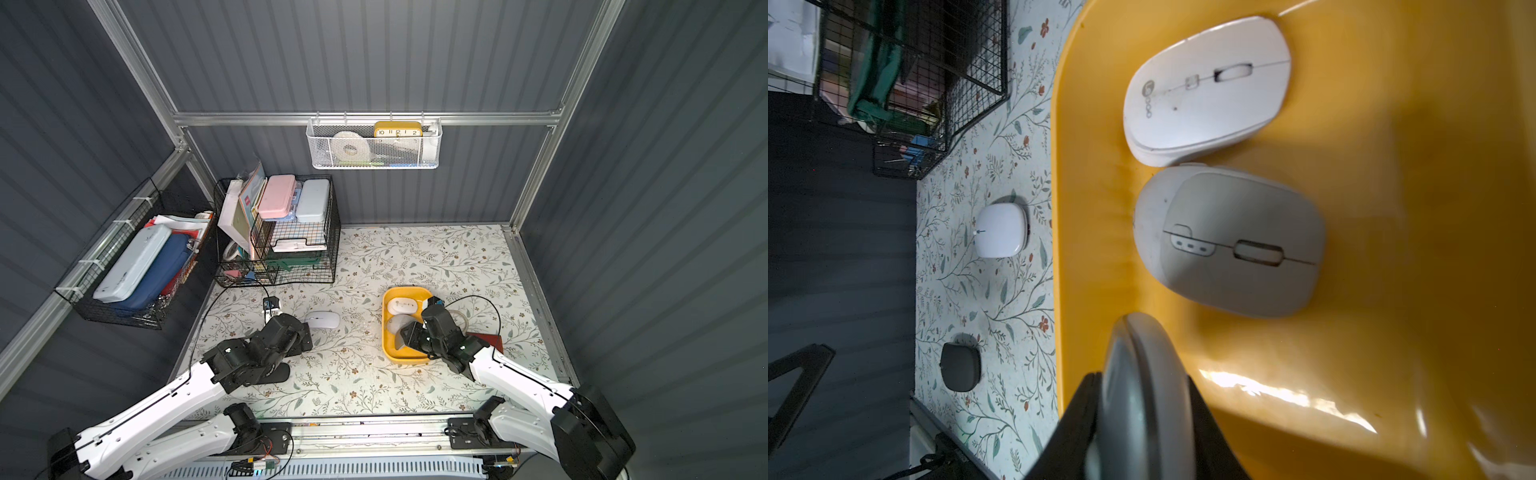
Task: Put the mouse in the storage box
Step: Place the mouse in the storage box, then pick up the mouse from the center of the board.
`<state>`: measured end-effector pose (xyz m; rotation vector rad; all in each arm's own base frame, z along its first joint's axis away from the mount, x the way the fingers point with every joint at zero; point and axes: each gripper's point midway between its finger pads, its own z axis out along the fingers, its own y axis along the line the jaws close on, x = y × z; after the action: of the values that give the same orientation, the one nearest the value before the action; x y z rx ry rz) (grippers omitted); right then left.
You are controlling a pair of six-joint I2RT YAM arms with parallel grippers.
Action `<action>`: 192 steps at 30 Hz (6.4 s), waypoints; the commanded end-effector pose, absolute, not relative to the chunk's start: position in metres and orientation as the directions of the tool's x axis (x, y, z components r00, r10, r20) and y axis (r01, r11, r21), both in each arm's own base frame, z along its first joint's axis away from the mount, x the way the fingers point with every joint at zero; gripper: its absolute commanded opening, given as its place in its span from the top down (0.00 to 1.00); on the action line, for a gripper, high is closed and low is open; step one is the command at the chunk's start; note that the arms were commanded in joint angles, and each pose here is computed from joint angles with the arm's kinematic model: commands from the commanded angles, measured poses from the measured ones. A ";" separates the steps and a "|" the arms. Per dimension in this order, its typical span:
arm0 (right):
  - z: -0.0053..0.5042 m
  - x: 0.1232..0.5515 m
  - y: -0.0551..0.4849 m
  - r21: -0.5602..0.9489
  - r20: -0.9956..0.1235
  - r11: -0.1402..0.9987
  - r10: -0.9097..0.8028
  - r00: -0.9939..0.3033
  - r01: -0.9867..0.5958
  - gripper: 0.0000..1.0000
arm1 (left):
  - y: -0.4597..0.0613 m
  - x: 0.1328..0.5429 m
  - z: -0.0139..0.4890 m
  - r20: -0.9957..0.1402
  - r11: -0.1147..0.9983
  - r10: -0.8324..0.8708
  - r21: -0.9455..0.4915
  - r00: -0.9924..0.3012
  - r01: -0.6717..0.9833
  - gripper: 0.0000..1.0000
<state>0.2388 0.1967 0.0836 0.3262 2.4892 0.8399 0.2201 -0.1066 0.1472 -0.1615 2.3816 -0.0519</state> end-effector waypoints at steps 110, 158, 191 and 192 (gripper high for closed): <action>0.114 0.248 0.174 0.554 -0.537 0.827 0.446 -0.716 0.100 0.29 | -0.117 0.246 0.061 -0.339 0.896 -0.406 -0.330 -0.849 -0.297 0.62; 0.231 0.231 0.328 0.840 -0.391 0.453 0.127 -0.912 -0.297 0.46 | -0.284 0.201 0.204 -0.834 0.373 0.385 -0.251 -0.395 0.893 0.76; 0.203 0.295 0.263 0.771 -0.434 0.625 0.375 -0.819 -0.122 0.78 | -0.229 0.218 0.194 -0.768 0.680 0.340 -0.197 -0.542 0.706 0.01; 0.199 0.301 0.253 0.767 -0.436 0.635 0.409 -0.801 -0.093 0.78 | -0.221 0.218 0.191 -0.752 0.716 0.330 -0.195 -0.571 0.671 0.01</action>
<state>0.2833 0.2811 0.2032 0.1289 2.3166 1.2108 0.2141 -0.2481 0.2065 0.8978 2.0627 -0.7462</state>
